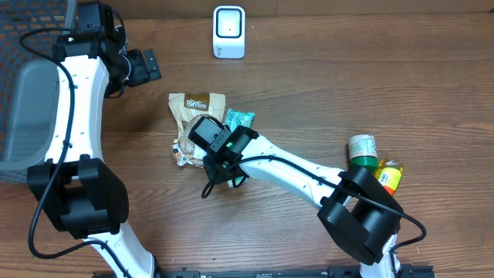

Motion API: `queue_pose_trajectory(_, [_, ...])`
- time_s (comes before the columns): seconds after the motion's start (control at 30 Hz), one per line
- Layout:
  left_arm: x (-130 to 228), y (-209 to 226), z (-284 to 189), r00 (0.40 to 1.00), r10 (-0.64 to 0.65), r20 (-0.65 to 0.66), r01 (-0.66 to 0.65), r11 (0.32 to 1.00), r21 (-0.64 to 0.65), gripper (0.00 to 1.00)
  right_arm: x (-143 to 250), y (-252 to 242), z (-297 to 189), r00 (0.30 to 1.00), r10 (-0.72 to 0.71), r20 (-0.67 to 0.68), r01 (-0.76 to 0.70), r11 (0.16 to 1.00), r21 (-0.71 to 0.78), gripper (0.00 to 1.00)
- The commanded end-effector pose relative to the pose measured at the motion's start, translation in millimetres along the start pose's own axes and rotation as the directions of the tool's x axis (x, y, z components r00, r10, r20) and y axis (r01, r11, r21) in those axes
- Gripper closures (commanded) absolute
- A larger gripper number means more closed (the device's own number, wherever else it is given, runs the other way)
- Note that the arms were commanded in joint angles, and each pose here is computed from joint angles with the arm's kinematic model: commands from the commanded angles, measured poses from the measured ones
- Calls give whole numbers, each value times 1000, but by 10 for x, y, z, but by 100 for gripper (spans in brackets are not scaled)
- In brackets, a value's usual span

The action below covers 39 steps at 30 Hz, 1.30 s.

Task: Scan the item barcode
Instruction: 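Open the right gripper and reach toward the Kleenex tissue pack, then lower the right gripper onto the tissue pack and grasp it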

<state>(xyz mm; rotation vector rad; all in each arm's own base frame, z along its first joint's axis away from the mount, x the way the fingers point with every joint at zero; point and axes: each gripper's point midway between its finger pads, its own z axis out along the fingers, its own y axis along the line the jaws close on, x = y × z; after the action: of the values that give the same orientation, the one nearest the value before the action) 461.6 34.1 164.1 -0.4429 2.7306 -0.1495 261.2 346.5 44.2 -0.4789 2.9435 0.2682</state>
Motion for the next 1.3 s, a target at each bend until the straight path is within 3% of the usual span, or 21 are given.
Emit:
queue_pose_trajectory(0.0, [-33,-71,-91,999,25,21,-25,1000,18,0,-7,-117,18,1000,3,27,-5,999,53,61])
queue_pose_trajectory(0.4, [-34,-67,-89,999,24,21,-25,1000,18,0,122,-286,127,1000,9,2,-9,994,110,60])
queue_pose_trajectory(0.53, [-34,-67,-89,999,24,21,-25,1000,18,0,141,-351,118,1000,16,-9,-14,992,129,66])
queue_pose_trajectory(0.63, [-35,-68,-89,999,24,21,-25,1000,18,0,122,-455,87,999,38,-20,-35,988,150,57])
queue_pose_trajectory(0.7, [-34,-67,-89,999,24,21,-25,1000,18,0,114,-560,36,997,72,-39,-64,984,165,57])
queue_pose_trajectory(0.83, [-33,-69,-89,999,25,21,-25,1000,18,0,108,-542,-93,994,74,-75,-65,991,115,52])
queue_pose_trajectory(1.0, [-35,-64,-89,1000,24,21,-24,1000,18,0,13,-542,-337,997,67,-23,-65,995,82,51])
queue_pose_trajectory(1.2, [-35,-64,-89,1000,24,21,-24,1000,18,0,-101,-938,-481,990,141,-24,-138,986,90,51])
queue_pose_trajectory(1.27, [-35,-64,-89,1000,24,21,-24,1000,18,1,-88,-940,-465,993,99,-69,-98,995,18,52])
